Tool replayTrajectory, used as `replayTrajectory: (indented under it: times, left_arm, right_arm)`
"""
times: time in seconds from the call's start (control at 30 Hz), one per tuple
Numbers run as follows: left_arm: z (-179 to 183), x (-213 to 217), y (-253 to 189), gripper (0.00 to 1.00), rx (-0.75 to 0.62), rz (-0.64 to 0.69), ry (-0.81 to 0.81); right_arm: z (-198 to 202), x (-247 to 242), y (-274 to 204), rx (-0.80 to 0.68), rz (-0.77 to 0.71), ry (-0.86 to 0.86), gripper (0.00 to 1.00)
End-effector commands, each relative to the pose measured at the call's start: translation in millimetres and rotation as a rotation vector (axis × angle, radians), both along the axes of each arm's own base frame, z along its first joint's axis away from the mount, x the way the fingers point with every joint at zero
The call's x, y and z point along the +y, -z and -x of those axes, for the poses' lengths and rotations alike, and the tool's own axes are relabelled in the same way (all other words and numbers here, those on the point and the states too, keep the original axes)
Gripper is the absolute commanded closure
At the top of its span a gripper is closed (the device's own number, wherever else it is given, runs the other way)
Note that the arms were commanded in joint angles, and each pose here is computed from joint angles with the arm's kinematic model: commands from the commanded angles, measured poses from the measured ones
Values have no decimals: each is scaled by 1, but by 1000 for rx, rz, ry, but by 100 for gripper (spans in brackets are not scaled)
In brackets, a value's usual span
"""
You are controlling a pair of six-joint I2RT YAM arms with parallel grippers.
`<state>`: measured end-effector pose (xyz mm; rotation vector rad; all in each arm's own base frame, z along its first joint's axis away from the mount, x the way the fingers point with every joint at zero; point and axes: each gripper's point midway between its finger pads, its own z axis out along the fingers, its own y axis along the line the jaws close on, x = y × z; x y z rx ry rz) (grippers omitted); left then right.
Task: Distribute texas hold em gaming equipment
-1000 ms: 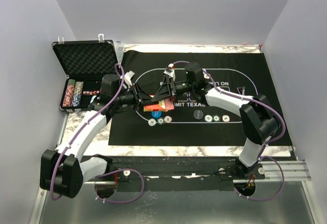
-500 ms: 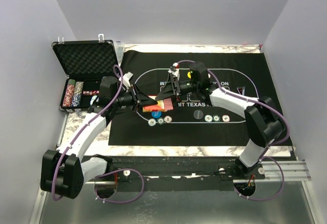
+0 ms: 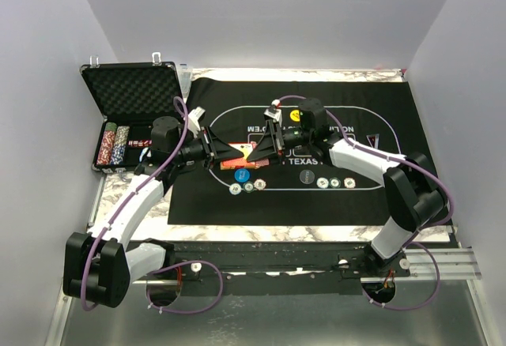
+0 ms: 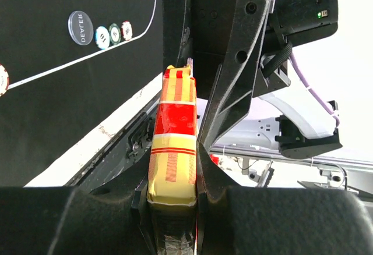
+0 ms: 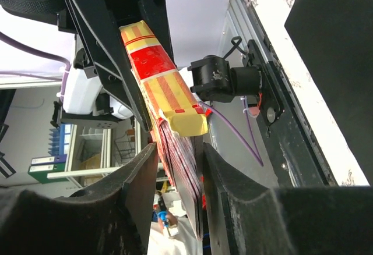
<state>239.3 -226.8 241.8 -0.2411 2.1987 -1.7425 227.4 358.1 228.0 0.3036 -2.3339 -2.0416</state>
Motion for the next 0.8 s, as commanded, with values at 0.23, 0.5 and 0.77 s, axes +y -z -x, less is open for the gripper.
replayTrajectory:
  times: [0.23,0.5,0.77]
  left_arm:
    - [9,-1,-18,73,-87,52,53]
    - [-10,25,-18,1,-327,-193,15]
    - [-5,55,-62,2,-968,-515,222]
  right_arm:
    - [5,1,-23,-32,-70,-48,99]
    - [3,-6,-20,-84,-56,-35,100]
    - [7,-18,-4,-240,47,-9,99]
